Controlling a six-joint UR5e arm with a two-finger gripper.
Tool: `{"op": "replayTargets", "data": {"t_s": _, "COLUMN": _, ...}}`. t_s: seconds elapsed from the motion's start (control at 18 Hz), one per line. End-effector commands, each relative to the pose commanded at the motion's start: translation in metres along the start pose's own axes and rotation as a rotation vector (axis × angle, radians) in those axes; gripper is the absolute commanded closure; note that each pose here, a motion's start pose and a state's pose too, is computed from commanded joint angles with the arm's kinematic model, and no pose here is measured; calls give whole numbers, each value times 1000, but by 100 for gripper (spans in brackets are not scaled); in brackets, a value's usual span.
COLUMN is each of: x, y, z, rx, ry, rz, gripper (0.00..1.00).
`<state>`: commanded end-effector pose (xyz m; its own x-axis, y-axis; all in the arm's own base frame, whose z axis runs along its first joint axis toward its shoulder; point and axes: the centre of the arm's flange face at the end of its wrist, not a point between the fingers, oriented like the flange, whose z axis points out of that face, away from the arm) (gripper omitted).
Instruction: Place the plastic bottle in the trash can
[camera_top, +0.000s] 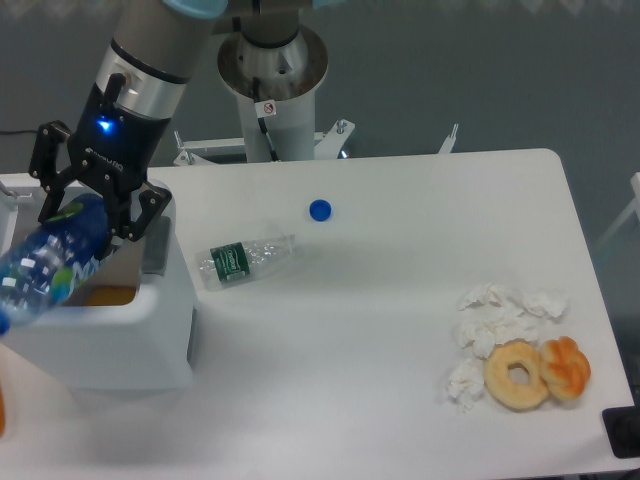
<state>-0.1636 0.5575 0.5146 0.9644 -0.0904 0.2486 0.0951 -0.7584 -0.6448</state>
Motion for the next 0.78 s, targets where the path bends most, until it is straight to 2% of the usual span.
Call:
{"op": "replayTargets", "data": {"t_s": 0.06, "x": 0, "y": 0, "z": 0, "rx": 1, "ry": -1, "rz": 2, "gripper": 6}}
{"op": "replayTargets", "data": {"t_s": 0.28, "x": -1, "y": 0, "z": 2, "rx": -1, "ry": 1, "rz": 1, "gripper": 1}}
{"op": "replayTargets", "data": {"t_s": 0.56, "x": 1, "y": -1, "z": -4, "rx": 3, "ry": -12, "rz": 25, "gripper": 0}}
{"op": "replayTargets", "data": {"t_s": 0.78, "x": -38, "y": 12, "z": -12, "rx": -12, "ry": -62, "rz": 56, "gripper": 0}}
